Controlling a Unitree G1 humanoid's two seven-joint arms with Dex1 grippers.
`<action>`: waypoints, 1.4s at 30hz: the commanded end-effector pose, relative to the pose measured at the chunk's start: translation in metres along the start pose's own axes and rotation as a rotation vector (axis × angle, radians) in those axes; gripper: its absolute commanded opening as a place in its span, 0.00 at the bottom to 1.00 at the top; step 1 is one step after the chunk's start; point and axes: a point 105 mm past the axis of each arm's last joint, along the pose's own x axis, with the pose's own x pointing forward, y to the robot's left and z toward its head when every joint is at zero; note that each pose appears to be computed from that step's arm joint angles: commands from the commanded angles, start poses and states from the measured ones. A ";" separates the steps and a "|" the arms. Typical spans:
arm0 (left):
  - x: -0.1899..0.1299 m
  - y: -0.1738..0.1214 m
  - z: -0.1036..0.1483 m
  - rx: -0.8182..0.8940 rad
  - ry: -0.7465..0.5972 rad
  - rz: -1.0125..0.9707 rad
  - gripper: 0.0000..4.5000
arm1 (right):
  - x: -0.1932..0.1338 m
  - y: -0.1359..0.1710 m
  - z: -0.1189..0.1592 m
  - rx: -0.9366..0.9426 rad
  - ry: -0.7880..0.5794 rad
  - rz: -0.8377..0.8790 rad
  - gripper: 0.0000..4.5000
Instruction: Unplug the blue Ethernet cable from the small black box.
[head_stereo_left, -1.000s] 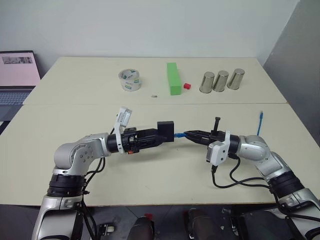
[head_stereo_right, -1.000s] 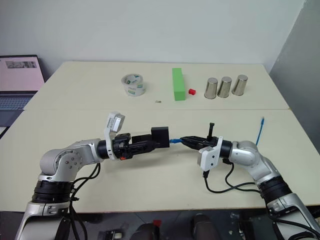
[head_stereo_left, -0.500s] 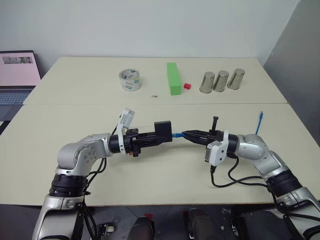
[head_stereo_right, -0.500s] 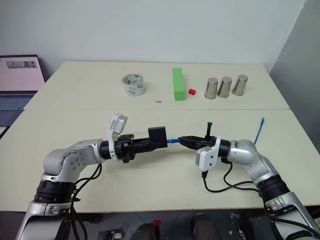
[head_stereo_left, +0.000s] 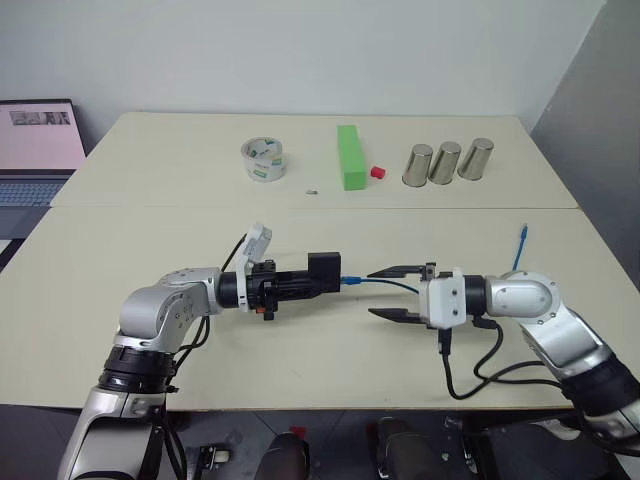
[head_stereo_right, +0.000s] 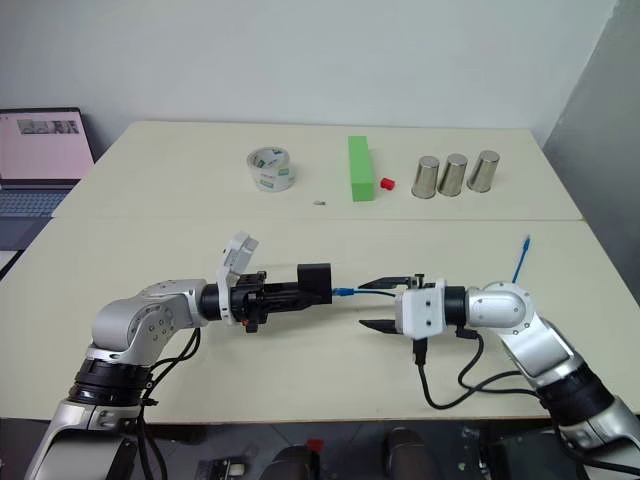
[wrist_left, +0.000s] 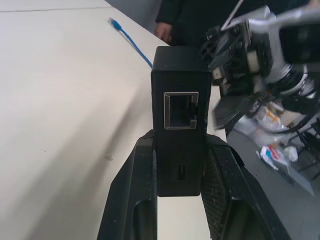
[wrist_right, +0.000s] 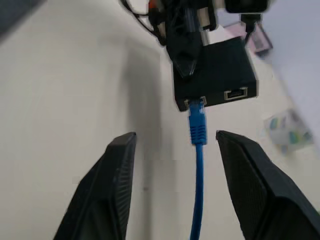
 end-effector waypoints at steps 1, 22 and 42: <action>0.003 -0.009 0.011 0.073 0.012 -0.080 0.17 | -0.002 -0.004 0.018 0.383 -0.074 -0.011 0.59; 0.005 -0.021 0.015 0.144 0.053 -0.157 0.17 | 0.019 -0.006 0.008 0.673 -0.046 0.076 0.59; 0.006 -0.021 0.011 0.164 0.071 -0.151 0.17 | 0.021 -0.010 0.002 0.689 -0.030 0.077 0.28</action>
